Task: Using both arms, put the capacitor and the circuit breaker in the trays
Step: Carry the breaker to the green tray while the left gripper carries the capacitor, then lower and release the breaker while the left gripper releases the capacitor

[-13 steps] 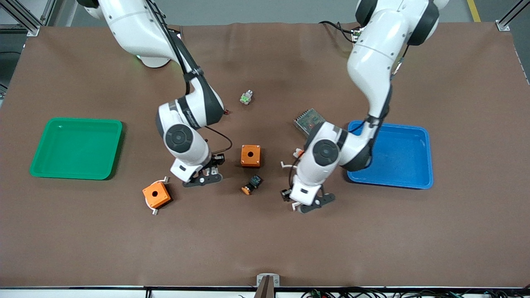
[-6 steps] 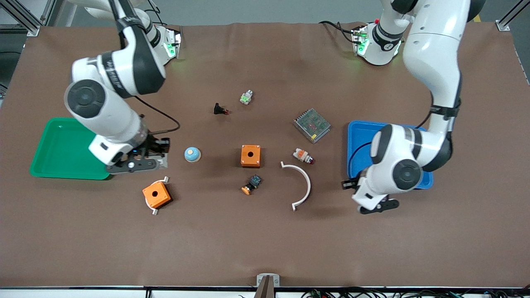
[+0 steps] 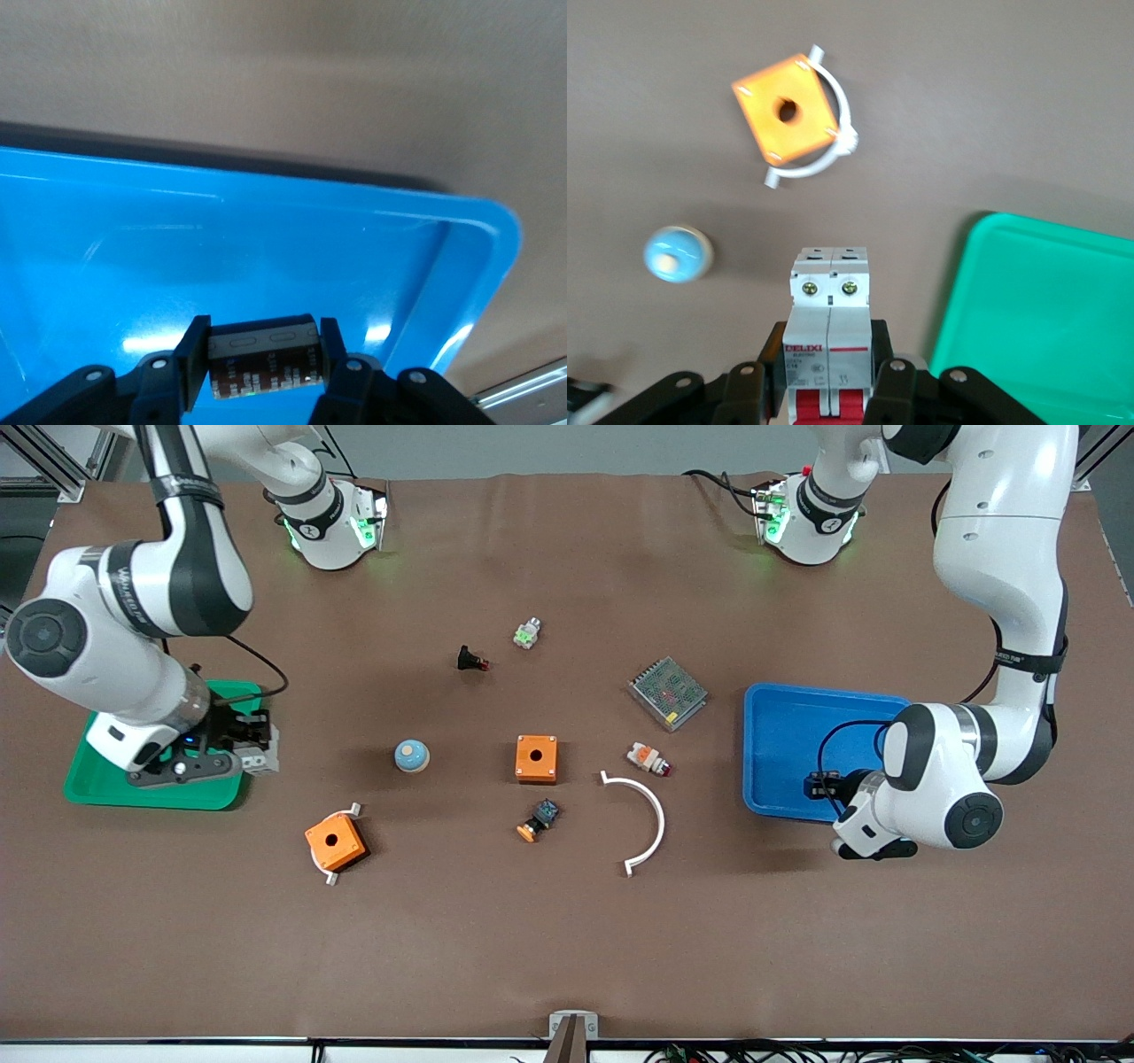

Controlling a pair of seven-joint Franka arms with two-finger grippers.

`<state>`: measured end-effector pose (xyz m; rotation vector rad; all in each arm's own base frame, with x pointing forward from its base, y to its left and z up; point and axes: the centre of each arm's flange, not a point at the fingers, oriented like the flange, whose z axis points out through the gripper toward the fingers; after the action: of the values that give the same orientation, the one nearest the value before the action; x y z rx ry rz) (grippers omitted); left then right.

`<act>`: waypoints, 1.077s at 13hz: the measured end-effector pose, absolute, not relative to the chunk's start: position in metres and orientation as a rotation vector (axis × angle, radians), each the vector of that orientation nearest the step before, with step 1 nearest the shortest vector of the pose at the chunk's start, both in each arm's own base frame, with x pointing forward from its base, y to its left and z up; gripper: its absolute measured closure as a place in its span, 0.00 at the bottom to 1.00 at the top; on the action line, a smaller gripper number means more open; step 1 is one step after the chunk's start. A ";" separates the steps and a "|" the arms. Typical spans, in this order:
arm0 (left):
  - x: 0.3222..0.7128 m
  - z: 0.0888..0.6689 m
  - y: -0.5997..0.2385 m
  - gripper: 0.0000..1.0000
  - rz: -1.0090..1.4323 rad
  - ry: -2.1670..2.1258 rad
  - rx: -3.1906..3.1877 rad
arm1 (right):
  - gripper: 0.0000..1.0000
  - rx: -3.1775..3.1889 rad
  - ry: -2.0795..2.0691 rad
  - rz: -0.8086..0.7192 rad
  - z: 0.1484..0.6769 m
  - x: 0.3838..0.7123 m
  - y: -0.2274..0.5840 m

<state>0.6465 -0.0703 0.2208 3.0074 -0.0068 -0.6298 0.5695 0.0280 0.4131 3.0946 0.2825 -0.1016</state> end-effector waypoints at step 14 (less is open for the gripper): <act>0.666 0.225 -0.093 0.00 -0.558 -0.137 3.020 | 0.60 3.083 0.490 -0.180 0.267 0.488 -0.196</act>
<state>0.6661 -0.0926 0.2250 3.0196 -0.1371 -0.5578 0.4878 -0.1962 0.2672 3.0833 0.4897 -0.1796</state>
